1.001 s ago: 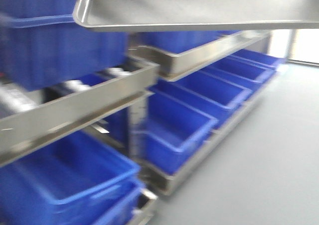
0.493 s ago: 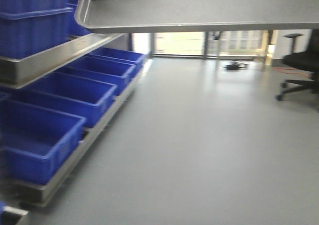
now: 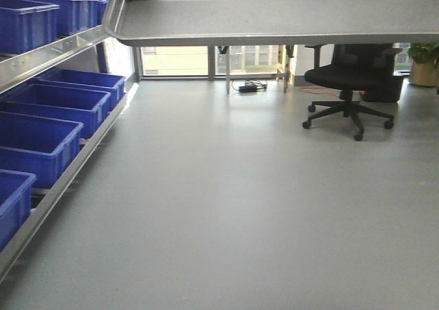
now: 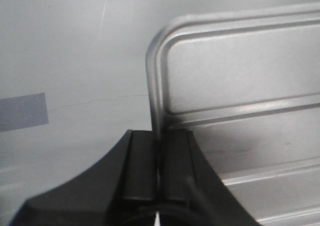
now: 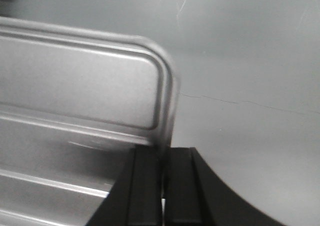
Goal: Grab silver tray and place in blue box
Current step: 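Hold the silver tray in both grippers while the base turns away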
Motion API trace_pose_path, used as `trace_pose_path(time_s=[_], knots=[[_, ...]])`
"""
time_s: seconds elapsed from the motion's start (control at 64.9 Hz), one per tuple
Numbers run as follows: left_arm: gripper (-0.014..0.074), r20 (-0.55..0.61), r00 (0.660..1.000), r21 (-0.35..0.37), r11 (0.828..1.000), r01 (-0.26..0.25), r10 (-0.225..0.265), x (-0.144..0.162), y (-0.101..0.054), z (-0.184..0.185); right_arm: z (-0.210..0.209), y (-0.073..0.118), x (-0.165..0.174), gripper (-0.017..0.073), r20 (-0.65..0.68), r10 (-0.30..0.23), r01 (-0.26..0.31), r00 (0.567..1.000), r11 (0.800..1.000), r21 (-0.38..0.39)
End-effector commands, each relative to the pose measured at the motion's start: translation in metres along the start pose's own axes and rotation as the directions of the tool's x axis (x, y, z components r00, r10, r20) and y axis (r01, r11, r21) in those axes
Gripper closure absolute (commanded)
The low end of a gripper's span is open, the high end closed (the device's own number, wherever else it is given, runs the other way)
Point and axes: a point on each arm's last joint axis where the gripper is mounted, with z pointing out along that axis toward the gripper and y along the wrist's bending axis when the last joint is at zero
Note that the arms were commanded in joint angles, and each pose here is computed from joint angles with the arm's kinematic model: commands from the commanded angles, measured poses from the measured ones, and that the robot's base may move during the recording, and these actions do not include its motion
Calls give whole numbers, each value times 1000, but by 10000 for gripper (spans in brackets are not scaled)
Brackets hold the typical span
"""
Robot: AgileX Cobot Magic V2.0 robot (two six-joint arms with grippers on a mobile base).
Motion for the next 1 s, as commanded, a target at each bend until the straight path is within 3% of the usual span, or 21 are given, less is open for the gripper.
trace_pose_path(time_s=[0.0, 0.986], knots=[[690, -7, 1000, -60, 998, -30, 30, 1, 11, -18, -20, -3, -10, 503, 131, -31, 29, 991, 1000, 12], [690, -9, 1000, -57, 998, -29, 28, 2, 10, -18, -19, -4, -7, 503, 97, -30, 28, 995, 999, 25]])
